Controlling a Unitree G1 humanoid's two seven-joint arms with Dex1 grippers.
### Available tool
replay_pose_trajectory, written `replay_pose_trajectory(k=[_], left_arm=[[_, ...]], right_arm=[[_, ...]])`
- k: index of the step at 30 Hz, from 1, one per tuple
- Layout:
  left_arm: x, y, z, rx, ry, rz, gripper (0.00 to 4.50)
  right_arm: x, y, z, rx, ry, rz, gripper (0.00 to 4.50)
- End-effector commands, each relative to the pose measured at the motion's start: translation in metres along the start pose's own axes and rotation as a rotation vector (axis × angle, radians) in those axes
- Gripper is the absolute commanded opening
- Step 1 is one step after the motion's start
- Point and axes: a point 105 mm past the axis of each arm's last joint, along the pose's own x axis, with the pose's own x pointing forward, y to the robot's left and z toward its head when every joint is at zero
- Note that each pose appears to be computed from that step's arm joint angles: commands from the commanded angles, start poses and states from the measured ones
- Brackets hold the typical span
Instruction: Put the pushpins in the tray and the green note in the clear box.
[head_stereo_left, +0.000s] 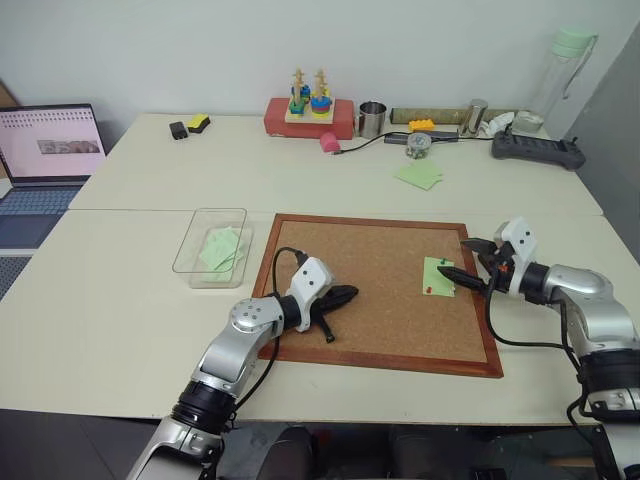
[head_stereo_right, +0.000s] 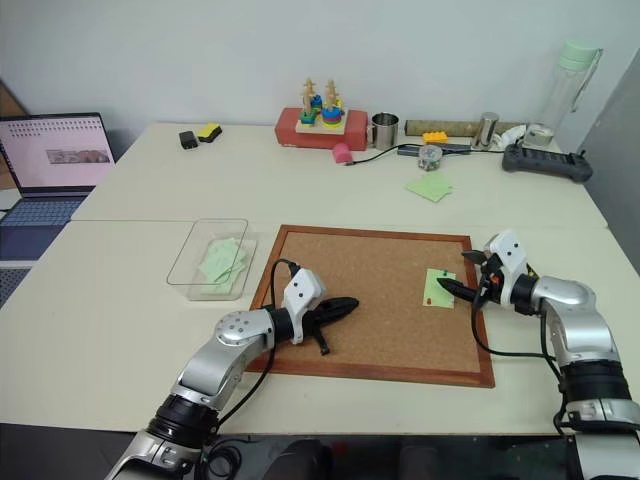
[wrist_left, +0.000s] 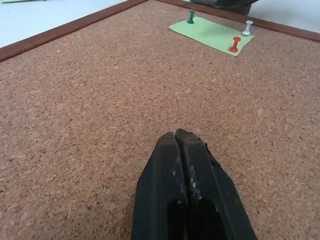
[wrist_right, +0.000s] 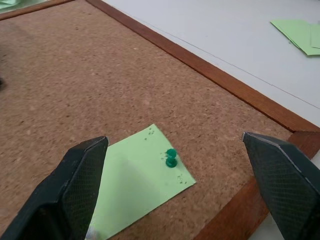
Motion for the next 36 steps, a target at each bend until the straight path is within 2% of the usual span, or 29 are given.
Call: replay_pose_trajectory(k=[1,3,6,19,25,30,36], left_arm=[[-0.003,0.0,-0.008,-0.013,0.023,0.013,0.06],[-0.003,0.0,-0.007,-0.021,0.014,0.016,0.06],[-0.002,0.001,-0.003,-0.035,-0.003,0.022,0.0],[-0.003,0.0,-0.005,-0.025,0.017,0.014,0.0],[-0.004,-0.001,-0.01,-0.029,0.04,0.02,0.0],[-0.004,-0.001,-0.015,-0.028,0.065,0.026,0.0],[-0.005,-0.002,-0.024,-0.047,0.102,0.033,0.0]], right_arm=[[0.005,-0.007,0.007,-0.025,-0.021,-0.003,4.5],[0.006,-0.009,0.005,-0.027,-0.019,-0.001,4.5],[0.009,-0.009,0.004,-0.041,-0.022,0.001,4.05],[0.01,-0.001,-0.003,-0.091,-0.007,0.055,1.14],[0.012,0.001,0.0,-0.089,-0.026,0.067,0.1],[0.012,0.003,0.006,-0.083,-0.054,0.072,0.03],[0.009,0.0,0.021,-0.029,-0.15,0.044,0.03]])
